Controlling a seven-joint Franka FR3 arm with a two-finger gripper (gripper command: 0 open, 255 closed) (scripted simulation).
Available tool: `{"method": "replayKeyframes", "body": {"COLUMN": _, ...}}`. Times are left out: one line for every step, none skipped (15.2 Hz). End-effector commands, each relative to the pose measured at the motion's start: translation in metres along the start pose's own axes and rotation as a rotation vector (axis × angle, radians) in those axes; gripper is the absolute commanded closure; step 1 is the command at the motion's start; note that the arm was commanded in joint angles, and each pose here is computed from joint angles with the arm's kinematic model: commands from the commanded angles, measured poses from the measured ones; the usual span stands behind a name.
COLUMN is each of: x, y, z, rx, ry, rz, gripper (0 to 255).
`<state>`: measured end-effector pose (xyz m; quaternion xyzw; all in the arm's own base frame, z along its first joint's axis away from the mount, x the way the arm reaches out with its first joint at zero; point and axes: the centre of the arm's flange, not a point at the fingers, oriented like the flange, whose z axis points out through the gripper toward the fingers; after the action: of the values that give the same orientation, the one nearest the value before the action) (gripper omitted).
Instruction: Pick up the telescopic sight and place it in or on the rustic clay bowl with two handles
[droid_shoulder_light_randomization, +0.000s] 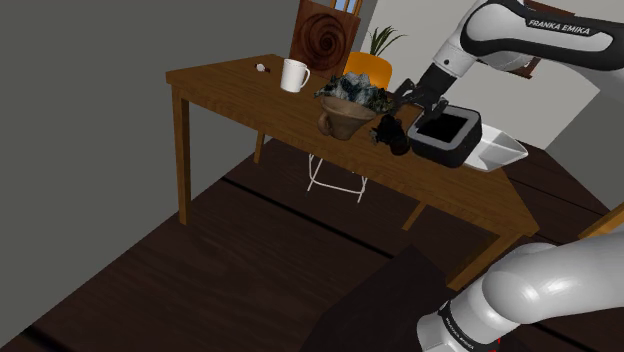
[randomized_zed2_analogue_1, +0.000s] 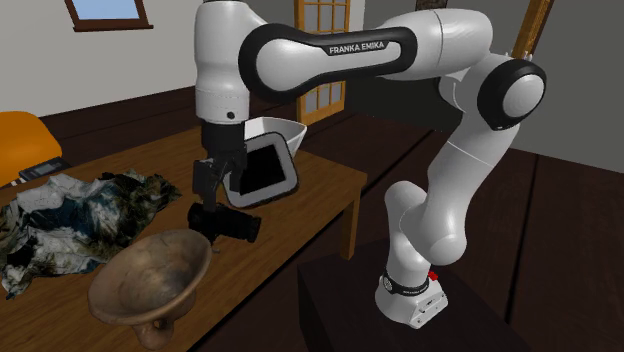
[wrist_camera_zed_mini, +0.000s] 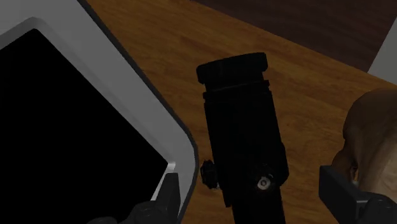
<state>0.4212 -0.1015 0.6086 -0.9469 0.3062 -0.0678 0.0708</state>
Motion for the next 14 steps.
{"method": "replayKeyframes", "body": {"x": 0.003, "y": 0.002, "z": 0.011, "rx": -0.002, "ry": -0.004, "rz": 0.012, "gripper": 0}}
{"method": "replayKeyframes", "body": {"x": 0.003, "y": 0.002, "z": 0.017, "rx": -0.002, "ry": -0.004, "rz": 0.012, "gripper": 0}}
{"method": "replayKeyframes", "body": {"x": 0.003, "y": 0.002, "z": 0.022, "rx": -0.002, "ry": -0.004, "rz": 0.012, "gripper": 0}}
{"method": "replayKeyframes", "body": {"x": 0.003, "y": 0.003, "z": 0.027, "rx": -0.002, "ry": -0.004, "rz": 0.012, "gripper": 0}}
{"method": "replayKeyframes", "body": {"x": 0.003, "y": 0.003, "z": 0.033, "rx": -0.002, "ry": -0.004, "rz": 0.012, "gripper": 0}}
{"method": "replayKeyframes", "body": {"x": 0.003, "y": 0.003, "z": 0.036, "rx": -0.002, "ry": -0.004, "rz": 0.012, "gripper": 0}}
{"method": "replayKeyframes", "body": {"x": 0.003, "y": 0.003, "z": 0.036, "rx": -0.002, "ry": -0.004, "rz": 0.012, "gripper": 0}}
{"method": "replayKeyframes", "body": {"x": 0.003, "y": 0.003, "z": 0.036, "rx": -0.002, "ry": -0.004, "rz": 0.012, "gripper": 0}}
{"method": "replayKeyframes", "body": {"x": 0.003, "y": 0.003, "z": 0.036, "rx": -0.002, "ry": -0.004, "rz": 0.012, "gripper": 0}}
{"method": "replayKeyframes", "body": {"x": 0.003, "y": 0.003, "z": 0.036, "rx": -0.002, "ry": -0.004, "rz": 0.012, "gripper": 0}}
{"method": "replayKeyframes", "body": {"x": 0.003, "y": 0.003, "z": 0.036, "rx": -0.002, "ry": -0.004, "rz": 0.012, "gripper": 0}}
{"method": "replayKeyframes", "body": {"x": 0.003, "y": 0.003, "z": 0.036, "rx": -0.002, "ry": -0.004, "rz": 0.012, "gripper": 0}}
{"method": "replayKeyframes", "body": {"x": 0.003, "y": 0.003, "z": 0.036, "rx": -0.002, "ry": -0.004, "rz": 0.012, "gripper": 0}}
{"method": "replayKeyframes", "body": {"x": 0.003, "y": 0.003, "z": 0.036, "rx": -0.002, "ry": -0.004, "rz": 0.012, "gripper": 0}}
